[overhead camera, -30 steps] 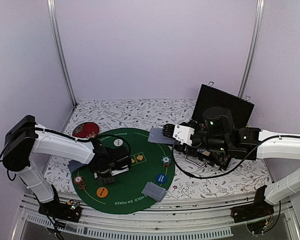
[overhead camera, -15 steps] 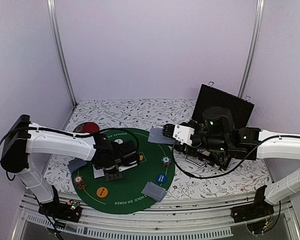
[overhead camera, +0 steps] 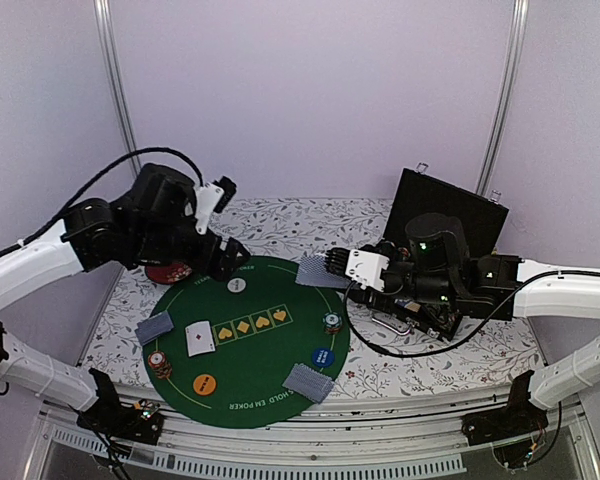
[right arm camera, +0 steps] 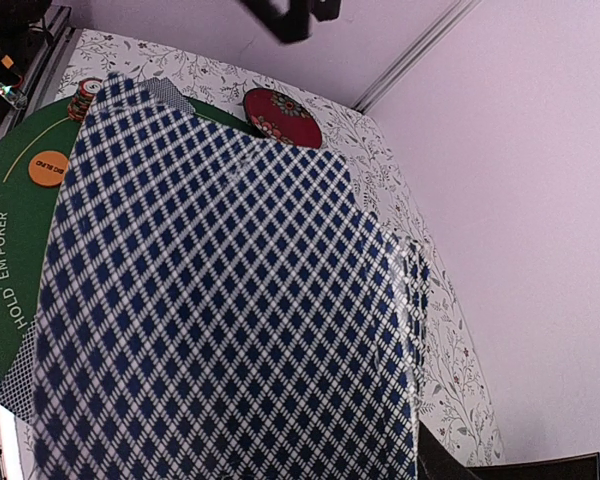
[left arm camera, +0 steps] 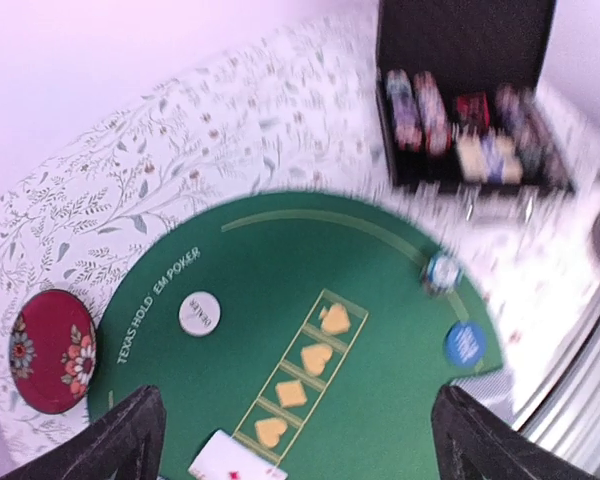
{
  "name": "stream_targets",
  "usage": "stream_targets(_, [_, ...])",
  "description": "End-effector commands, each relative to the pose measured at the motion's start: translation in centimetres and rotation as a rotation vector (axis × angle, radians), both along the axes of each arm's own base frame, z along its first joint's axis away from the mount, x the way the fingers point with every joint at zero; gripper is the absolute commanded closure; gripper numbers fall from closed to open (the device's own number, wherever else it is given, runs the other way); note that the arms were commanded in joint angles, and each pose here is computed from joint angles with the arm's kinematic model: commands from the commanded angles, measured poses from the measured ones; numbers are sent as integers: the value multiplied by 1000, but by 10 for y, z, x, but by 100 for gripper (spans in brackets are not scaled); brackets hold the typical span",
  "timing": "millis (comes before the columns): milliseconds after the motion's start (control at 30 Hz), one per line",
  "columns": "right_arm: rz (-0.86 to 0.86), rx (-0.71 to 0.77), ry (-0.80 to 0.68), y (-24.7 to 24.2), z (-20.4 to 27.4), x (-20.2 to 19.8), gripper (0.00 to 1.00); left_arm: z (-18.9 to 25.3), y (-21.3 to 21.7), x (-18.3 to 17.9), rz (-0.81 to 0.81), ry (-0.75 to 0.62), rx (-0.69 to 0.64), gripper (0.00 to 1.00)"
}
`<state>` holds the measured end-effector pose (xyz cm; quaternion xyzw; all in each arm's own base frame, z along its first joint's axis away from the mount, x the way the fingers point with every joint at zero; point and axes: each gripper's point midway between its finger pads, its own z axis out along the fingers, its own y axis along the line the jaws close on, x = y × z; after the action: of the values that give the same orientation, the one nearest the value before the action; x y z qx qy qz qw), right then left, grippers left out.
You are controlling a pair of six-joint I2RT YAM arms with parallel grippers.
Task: Distribute texas hold em gaming equipment
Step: Pick up the poker card from the face-down deck piles.
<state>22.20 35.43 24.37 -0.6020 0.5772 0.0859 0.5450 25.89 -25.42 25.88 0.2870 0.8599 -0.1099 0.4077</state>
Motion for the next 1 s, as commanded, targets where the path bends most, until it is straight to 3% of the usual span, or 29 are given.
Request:
stream_targets(0, [6,24,-10,-1,10,-1,54,60,-15,4,31,72,-456,5])
stream_targets(100, [7,24,-10,0,10,-1,54,88,-46,-20,-145,197,-772,7])
stream_targets(200, [9,27,-9,1,11,-1,54,81,-67,-27,-192,349,-892,14])
stream_targets(300, [11,27,-8,1,11,-1,54,60,-82,-26,-191,443,-878,14])
stream_targets(467, [10,27,-5,0,10,-2,54,58,-108,-38,-299,482,-896,6])
stream_targets(533, [10,24,-3,0,8,-2,54,56,-114,-39,-311,485,-877,11])
stream_targets(700, [9,23,-5,0,8,-2,54,45,-123,-44,-345,530,-851,40])
stream_targets(967, [6,22,-5,0,8,-1,54,43,-130,-52,-380,544,-836,57])
